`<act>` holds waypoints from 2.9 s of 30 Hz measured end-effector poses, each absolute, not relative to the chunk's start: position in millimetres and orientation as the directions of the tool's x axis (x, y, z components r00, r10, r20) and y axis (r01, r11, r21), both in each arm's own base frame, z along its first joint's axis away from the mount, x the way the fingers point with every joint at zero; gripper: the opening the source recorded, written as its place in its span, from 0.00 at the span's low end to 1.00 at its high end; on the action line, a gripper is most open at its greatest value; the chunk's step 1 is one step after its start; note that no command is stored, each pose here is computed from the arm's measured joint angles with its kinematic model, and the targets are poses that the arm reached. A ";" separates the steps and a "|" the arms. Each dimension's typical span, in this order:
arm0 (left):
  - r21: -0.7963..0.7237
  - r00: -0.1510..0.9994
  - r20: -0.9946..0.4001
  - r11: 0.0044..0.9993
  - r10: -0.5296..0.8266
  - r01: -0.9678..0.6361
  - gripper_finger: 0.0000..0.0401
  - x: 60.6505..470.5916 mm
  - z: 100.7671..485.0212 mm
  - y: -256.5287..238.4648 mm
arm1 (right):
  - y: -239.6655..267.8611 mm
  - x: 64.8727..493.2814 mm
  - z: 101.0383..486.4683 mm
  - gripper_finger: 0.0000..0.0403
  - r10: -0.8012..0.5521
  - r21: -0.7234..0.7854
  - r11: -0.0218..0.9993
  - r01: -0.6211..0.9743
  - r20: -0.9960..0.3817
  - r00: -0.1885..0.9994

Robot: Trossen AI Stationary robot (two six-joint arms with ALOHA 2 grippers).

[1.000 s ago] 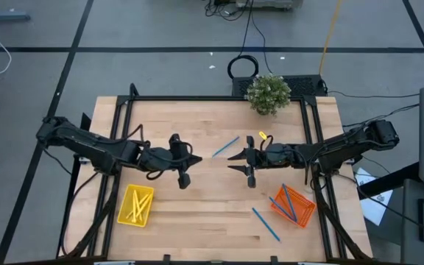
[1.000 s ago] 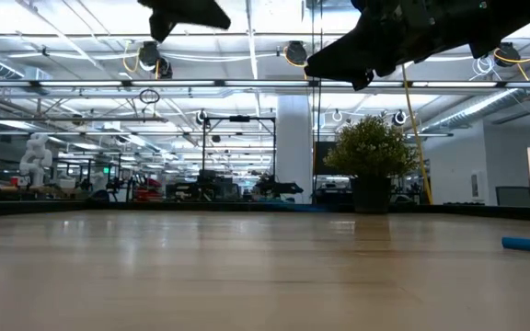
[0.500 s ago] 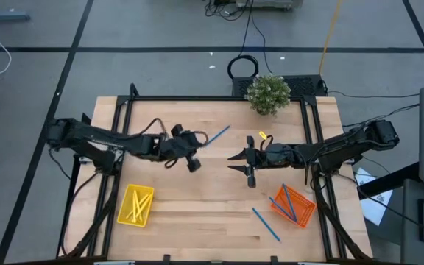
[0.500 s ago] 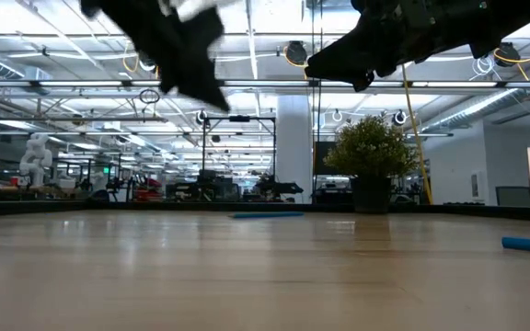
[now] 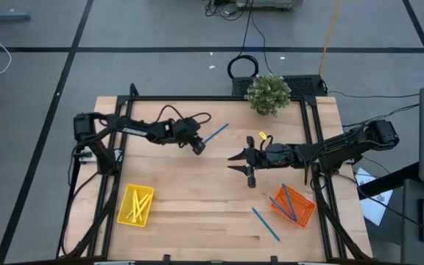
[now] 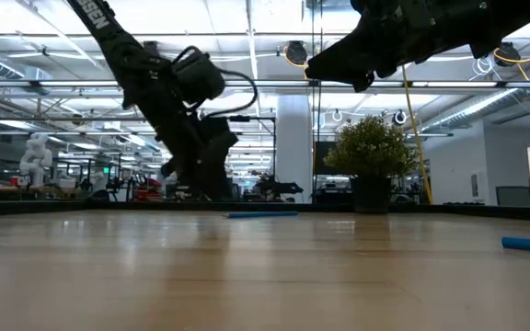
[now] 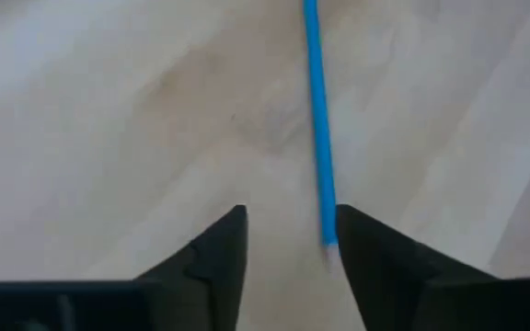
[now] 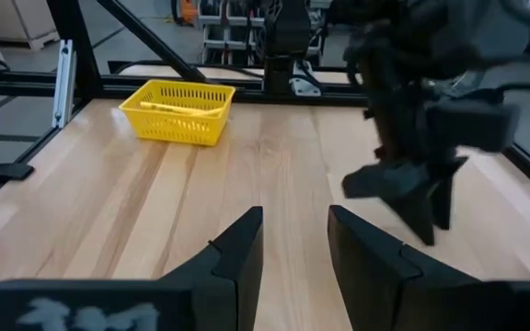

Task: Sort pens & pencils
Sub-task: Put the top blue pencil into the orange bin

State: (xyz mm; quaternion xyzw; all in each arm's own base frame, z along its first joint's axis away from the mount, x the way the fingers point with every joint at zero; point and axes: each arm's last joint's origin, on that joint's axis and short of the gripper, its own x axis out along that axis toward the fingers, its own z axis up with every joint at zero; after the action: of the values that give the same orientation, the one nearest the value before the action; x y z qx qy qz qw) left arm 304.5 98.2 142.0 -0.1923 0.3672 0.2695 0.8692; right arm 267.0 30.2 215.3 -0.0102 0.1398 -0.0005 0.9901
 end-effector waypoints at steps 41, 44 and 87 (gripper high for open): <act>-0.041 0.527 -0.780 0.812 0.338 -0.582 0.18 318.8 112.7 69.4 | 30.0 266.5 213.8 0.28 -0.008 -0.016 1.000 0.004 -0.293 0.956; -0.037 0.526 -0.780 0.815 0.337 -0.578 0.07 318.8 112.6 69.4 | 30.0 266.5 213.8 0.28 -0.009 -0.016 1.000 0.004 -0.293 0.956; 0.032 0.600 -0.699 0.855 0.389 -0.518 0.00 287.7 195.3 29.8 | 29.9 265.8 211.7 0.28 -0.009 -0.019 1.000 0.004 -0.312 0.950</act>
State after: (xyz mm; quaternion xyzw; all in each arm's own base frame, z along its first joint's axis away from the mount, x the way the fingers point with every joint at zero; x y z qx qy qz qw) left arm 287.7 29.8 195.3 -0.0872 0.3677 0.2547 0.8901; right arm 265.8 29.9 211.7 -0.0089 0.1578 -0.0033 0.9874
